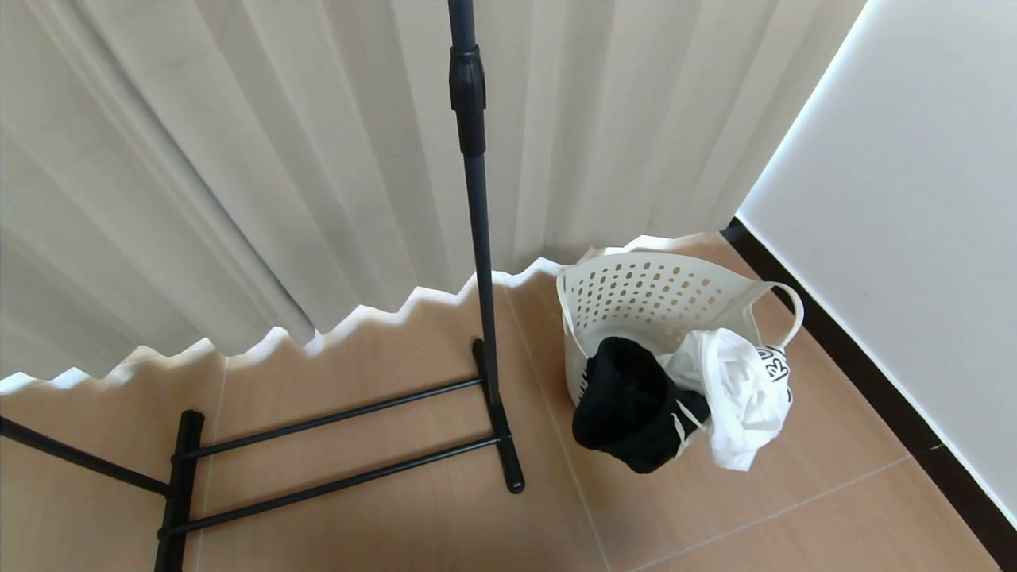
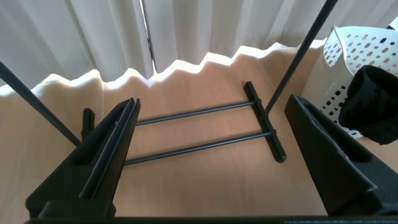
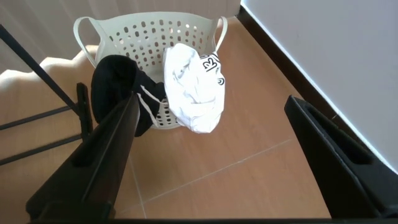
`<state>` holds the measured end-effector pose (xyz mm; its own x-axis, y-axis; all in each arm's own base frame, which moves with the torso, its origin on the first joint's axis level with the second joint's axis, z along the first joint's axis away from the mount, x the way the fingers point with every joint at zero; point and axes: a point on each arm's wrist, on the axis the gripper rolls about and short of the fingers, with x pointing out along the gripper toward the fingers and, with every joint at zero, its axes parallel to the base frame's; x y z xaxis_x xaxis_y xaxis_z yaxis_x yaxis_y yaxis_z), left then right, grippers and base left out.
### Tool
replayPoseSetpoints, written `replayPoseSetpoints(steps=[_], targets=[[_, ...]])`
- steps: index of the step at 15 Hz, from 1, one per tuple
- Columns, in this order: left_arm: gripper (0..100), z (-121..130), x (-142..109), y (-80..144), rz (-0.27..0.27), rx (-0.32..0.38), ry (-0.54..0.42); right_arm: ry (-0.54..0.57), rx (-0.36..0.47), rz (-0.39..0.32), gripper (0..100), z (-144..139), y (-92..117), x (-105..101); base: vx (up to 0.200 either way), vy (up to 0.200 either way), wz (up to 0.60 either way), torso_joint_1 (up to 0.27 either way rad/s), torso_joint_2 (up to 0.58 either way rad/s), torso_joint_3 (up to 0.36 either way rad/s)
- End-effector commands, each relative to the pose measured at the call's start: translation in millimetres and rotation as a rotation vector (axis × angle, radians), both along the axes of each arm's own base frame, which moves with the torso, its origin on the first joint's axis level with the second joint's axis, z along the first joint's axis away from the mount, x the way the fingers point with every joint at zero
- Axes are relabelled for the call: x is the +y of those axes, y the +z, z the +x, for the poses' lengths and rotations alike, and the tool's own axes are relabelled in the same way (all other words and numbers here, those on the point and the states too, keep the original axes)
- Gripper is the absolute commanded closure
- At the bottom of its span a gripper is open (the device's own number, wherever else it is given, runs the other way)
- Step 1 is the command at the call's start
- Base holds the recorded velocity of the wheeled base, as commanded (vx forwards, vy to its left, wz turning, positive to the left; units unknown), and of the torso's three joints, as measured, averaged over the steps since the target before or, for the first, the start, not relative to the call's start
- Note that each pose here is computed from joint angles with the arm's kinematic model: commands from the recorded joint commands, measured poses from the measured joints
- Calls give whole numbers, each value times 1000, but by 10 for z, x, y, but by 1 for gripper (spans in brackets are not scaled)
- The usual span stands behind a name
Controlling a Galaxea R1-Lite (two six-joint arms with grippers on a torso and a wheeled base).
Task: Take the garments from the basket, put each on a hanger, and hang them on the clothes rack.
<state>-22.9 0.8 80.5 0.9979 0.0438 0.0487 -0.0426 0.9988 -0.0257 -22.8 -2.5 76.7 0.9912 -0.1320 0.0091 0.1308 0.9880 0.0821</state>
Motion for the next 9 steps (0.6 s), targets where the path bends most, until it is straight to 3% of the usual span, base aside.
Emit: replayPoseSetpoints(steps=[1, 9], targets=[[0, 0, 0, 0, -4, -1, 0, 0, 0, 0, 0, 1, 1, 0, 0, 0, 0, 2, -2, -207], [0, 0, 0, 0, -4, -1, 0, 0, 0, 0, 0, 1, 1, 0, 0, 0, 0, 2, 4, -196]])
